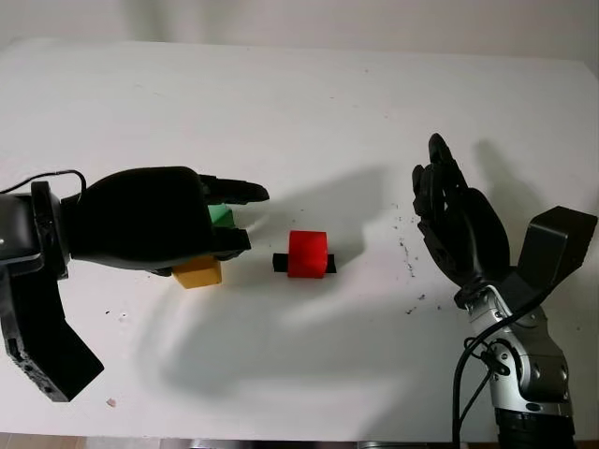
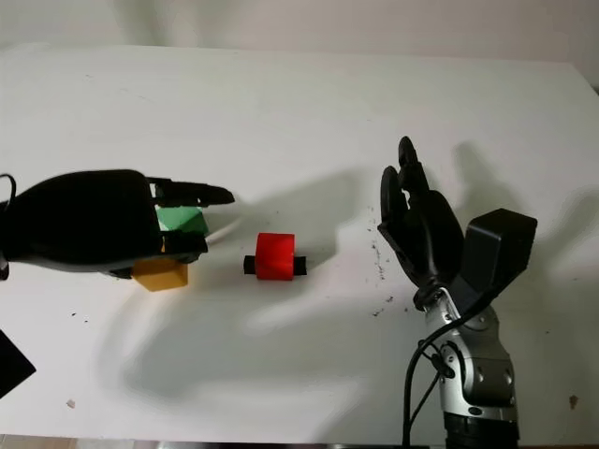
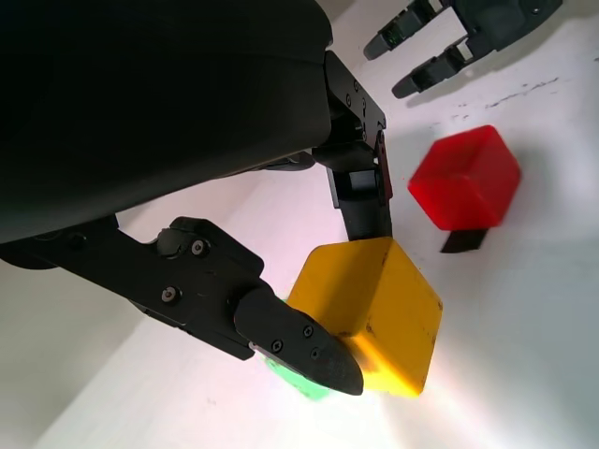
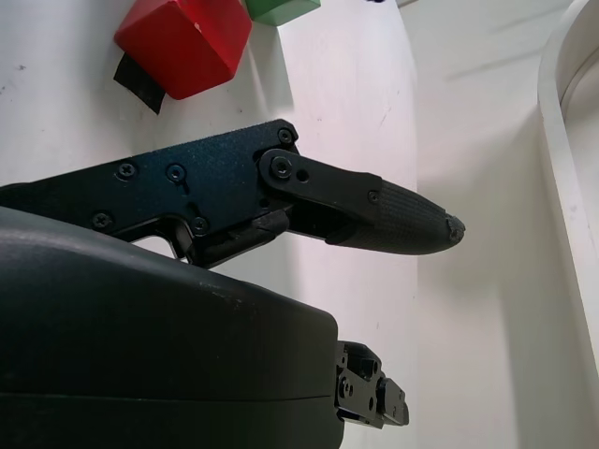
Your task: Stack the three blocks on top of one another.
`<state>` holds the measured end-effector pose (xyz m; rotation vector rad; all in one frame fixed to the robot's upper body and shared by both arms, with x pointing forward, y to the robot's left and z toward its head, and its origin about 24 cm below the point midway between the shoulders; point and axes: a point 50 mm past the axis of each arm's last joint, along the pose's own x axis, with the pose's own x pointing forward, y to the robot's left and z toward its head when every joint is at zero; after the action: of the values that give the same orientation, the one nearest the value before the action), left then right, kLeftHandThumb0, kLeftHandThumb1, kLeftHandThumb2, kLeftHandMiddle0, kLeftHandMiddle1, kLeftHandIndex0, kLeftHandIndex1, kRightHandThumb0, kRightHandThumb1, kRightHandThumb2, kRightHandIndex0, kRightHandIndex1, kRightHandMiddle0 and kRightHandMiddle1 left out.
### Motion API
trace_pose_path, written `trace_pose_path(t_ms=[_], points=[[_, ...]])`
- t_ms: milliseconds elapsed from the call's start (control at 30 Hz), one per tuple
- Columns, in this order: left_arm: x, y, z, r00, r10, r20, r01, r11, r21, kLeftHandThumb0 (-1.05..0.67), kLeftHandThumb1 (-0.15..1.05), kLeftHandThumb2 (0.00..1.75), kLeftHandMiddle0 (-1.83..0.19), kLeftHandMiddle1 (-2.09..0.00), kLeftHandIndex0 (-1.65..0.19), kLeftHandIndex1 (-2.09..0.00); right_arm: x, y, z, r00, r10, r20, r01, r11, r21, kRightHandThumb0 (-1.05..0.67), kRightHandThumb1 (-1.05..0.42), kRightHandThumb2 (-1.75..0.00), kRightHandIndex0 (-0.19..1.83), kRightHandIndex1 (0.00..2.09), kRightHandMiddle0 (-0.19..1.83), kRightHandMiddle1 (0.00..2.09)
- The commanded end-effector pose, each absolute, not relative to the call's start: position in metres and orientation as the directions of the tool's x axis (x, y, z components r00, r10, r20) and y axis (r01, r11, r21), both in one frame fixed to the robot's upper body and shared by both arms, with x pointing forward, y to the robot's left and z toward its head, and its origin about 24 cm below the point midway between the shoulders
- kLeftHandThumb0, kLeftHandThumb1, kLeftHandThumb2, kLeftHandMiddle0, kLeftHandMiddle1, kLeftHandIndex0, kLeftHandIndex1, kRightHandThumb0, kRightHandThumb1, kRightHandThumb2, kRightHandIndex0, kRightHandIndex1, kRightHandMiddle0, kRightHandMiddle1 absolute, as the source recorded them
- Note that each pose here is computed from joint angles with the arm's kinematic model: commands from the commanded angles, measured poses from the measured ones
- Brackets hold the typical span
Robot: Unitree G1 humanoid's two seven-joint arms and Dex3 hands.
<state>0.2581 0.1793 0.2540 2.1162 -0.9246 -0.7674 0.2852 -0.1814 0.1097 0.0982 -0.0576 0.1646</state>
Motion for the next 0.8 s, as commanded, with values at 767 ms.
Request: trace_pose_path(t_ms=[767], points=[[0.284,0.099,0.305,0.439,-0.877,-0.194,-0.392,-0.382,0.837,-0.46,0.82,0.05,-0.27,-0.03,-0.63,-1.21,0.292,-0.175,0.11,0.985,0.147,0.088,-0.156,0.983,0.101,-0.67,-1.05,-0.61,-0.19,0.0,-0.19,0.0]])
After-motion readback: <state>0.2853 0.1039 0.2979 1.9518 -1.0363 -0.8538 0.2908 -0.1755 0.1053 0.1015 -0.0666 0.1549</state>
